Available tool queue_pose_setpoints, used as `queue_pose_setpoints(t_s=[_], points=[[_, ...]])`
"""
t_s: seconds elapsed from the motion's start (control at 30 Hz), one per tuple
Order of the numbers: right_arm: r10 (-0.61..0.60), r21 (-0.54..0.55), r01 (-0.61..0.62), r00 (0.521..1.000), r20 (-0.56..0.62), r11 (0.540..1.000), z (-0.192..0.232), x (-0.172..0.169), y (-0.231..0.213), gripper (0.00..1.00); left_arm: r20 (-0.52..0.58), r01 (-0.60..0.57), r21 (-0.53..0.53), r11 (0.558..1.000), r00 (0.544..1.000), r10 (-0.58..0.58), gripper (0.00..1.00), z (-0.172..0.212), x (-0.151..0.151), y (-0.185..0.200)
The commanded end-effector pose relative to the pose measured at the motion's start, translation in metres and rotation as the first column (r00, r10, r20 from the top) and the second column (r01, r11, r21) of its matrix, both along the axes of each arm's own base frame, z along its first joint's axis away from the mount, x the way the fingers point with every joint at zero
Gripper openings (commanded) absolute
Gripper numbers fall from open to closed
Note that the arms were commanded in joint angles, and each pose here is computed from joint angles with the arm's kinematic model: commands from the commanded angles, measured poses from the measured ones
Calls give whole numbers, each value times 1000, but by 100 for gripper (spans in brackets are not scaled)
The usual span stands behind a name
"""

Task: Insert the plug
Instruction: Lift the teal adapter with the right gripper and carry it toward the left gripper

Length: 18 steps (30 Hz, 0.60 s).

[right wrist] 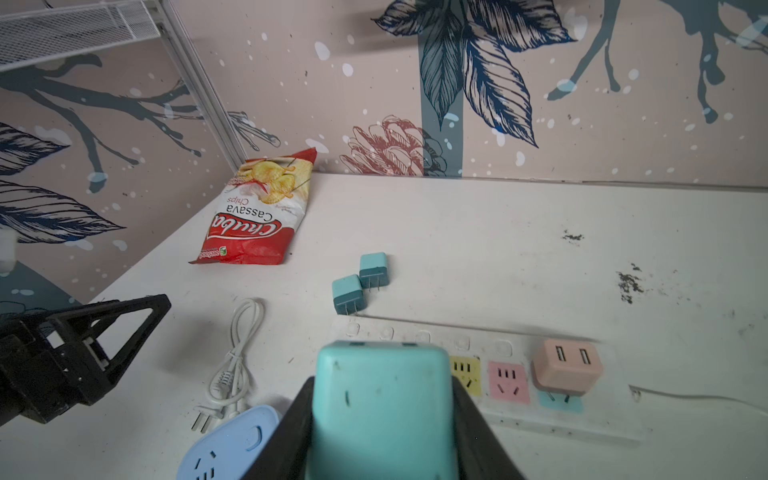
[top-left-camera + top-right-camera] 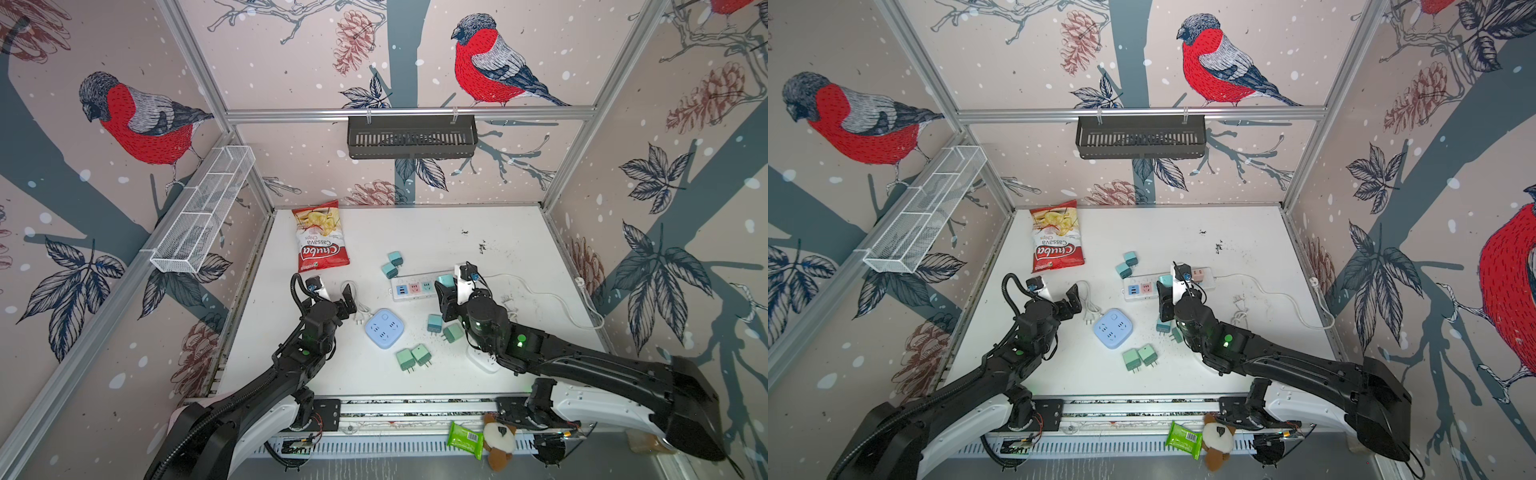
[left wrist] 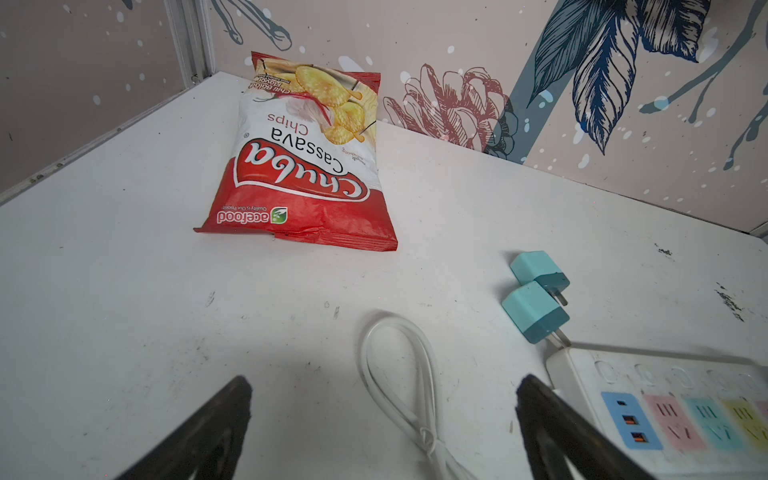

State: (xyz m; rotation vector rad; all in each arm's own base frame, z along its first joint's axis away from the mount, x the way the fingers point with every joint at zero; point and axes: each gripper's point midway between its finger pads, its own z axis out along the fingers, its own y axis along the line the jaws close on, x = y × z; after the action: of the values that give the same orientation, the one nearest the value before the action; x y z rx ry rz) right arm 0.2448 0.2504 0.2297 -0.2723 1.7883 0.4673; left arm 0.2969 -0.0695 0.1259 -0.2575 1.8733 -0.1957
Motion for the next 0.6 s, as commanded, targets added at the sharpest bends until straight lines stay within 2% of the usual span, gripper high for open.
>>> queue_pose_setpoints(t_s=[0.0, 0.17, 0.3, 0.4, 0.5, 0.57], points=[[36, 63, -46, 989, 145, 997, 30, -4, 3, 7, 9, 7, -1, 1000, 1000, -7, 99, 2, 0, -1], [134, 94, -167, 949, 285, 982, 36, -22, 6, 6, 37, 38, -12, 999, 999, -38, 99, 7, -3, -4], [254, -11, -262, 921, 294, 965, 4, -37, 15, 5, 71, 87, -23, 996, 994, -85, 98, 12, -8, -10], [170, -41, -165, 939, 300, 985, -7, -29, -3, 5, 96, 181, -30, 983, 979, -178, 92, 19, -14, -23], [187, -54, -179, 930, 316, 982, -10, -34, -6, 5, 142, 275, -69, 959, 954, -264, 91, 36, -22, -38], [205, -47, -200, 922, 329, 979, -10, -38, -6, 5, 175, 378, -96, 921, 917, -358, 90, 53, -31, -54]])
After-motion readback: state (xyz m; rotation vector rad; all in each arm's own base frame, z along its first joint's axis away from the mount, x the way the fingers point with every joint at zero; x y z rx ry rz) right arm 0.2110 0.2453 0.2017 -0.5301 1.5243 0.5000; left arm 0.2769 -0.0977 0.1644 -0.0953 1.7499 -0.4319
